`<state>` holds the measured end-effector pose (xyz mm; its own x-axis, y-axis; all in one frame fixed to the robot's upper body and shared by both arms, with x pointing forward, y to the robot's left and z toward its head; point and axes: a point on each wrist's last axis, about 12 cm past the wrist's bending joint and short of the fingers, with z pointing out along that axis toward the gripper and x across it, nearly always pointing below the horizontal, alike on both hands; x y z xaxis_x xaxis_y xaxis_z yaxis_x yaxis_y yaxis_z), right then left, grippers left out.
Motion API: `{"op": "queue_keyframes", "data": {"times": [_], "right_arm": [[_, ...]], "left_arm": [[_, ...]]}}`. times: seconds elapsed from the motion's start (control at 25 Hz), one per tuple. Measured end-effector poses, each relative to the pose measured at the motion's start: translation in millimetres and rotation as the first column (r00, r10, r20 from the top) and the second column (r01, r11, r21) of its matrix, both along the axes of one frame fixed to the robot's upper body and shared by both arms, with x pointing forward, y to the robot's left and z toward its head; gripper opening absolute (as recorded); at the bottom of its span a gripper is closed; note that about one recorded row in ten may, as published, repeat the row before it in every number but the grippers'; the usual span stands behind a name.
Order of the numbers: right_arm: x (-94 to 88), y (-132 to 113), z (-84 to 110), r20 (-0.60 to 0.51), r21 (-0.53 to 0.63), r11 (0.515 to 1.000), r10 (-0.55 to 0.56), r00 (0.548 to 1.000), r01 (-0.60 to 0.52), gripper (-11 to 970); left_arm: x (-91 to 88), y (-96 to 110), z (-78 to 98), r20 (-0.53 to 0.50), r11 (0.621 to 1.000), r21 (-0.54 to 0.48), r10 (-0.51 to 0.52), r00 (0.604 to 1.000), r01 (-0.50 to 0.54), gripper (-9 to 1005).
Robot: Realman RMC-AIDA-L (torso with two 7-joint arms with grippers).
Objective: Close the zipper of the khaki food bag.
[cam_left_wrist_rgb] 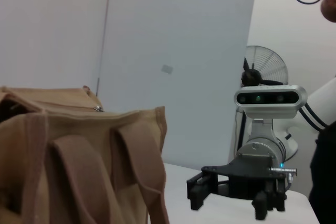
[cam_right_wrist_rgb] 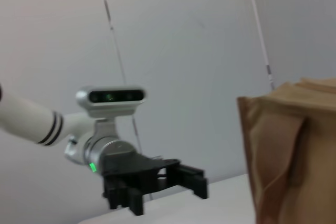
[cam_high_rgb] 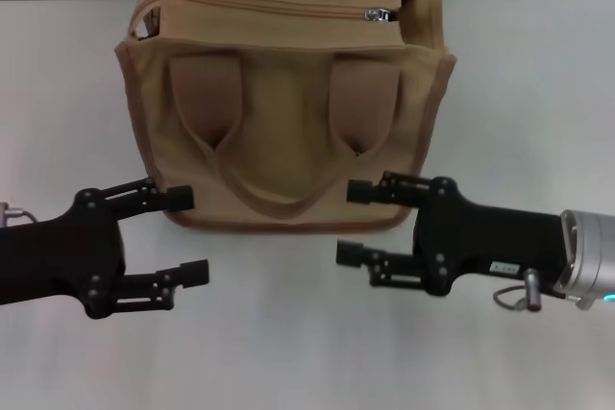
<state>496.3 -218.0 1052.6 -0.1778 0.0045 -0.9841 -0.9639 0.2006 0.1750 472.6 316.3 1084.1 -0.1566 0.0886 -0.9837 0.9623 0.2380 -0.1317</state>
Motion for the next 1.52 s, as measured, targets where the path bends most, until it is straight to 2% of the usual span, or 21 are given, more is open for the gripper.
{"op": "queue_keyframes", "data": {"times": [0.2,0.56,1.08,1.52], "right_arm": [[-2.1,10,-1.2,-0.001,-0.04,0.995,0.091,0.996,-0.09,716],[3.4,19,-3.3,-0.004,-0.097,0.987,0.13,0.992,-0.13,716],[4.5,21,-2.8,-0.004,-0.095,0.987,0.128,0.992,-0.128,716],[3.5,17,-6.6,-0.015,-0.1,0.991,0.092,0.996,-0.093,716]], "left_arm": [[3.2,-7,-0.8,-0.013,0.999,0.021,-0.044,0.999,0.045,827],[0.6,-10,-4.3,-0.05,0.995,0.046,-0.082,0.995,0.085,827],[-2.6,-10,-6.6,-0.065,0.995,0.038,-0.086,0.994,0.089,827],[2.8,-12,-5.2,-0.066,0.995,0.045,-0.084,0.994,0.087,827]]}}
